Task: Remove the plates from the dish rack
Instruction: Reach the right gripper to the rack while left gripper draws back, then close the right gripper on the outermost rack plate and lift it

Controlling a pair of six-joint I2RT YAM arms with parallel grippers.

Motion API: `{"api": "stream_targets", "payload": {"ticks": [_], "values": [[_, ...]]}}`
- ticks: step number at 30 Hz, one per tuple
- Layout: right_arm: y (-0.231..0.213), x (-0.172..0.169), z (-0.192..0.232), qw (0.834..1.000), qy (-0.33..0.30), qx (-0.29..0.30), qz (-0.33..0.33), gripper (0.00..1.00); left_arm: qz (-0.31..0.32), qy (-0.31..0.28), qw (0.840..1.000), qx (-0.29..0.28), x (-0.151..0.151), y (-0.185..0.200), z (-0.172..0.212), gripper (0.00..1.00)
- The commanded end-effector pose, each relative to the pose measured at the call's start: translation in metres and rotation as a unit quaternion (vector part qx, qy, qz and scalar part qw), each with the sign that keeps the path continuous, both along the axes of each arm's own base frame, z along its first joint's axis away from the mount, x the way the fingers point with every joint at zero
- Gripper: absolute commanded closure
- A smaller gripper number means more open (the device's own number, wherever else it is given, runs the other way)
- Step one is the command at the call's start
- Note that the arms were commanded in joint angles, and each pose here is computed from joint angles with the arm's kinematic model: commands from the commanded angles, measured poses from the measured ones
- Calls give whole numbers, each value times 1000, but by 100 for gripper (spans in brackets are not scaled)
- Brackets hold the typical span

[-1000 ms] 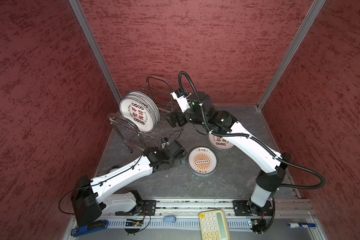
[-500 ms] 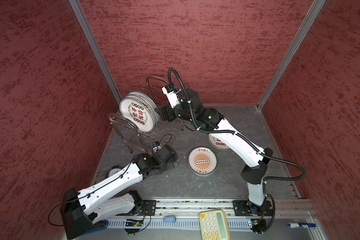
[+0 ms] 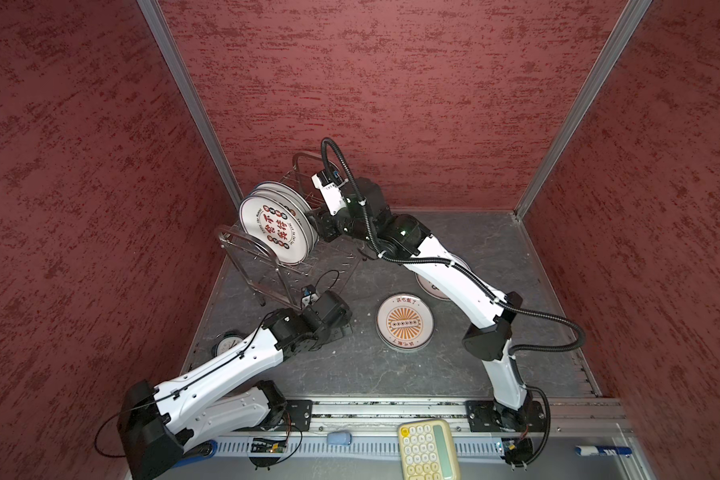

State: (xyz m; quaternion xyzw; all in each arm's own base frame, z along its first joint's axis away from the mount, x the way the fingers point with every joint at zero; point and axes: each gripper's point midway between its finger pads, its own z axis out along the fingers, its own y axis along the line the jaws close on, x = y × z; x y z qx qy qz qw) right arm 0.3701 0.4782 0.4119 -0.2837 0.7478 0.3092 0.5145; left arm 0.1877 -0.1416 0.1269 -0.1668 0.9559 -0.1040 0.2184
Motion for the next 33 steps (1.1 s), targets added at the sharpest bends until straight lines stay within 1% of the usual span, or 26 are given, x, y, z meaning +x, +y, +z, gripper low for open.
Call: {"api": "stream_targets", "payload": {"ticks": [1,7,11,17,19,22,27,33], "values": [[6,0,1,1000,-6,-1,8,57,4,-3,1000,-3,1,3,-2,1],[12,-4,1,1000,0,8,23,65,5,-9,1000,-8,7,2,-1,1],[16,-6,-1,999,3,10,31,73,3,-16,1000,-12,11,1,2,0],[23,-16,-6,999,12,7,48,81,-6,-22,1000,-21,17,-6,6,1],[23,-16,-6,999,11,6,47,86,-8,-22,1000,-19,18,-6,7,0],[23,-17,-6,999,7,3,40,93,-7,-24,999,-21,20,-7,8,0],[18,-15,5,1000,-19,-1,20,96,-5,-31,999,-30,20,-8,11,1],[6,-12,32,998,-62,7,-19,100,-6,-36,999,-32,20,-7,14,1]]}}
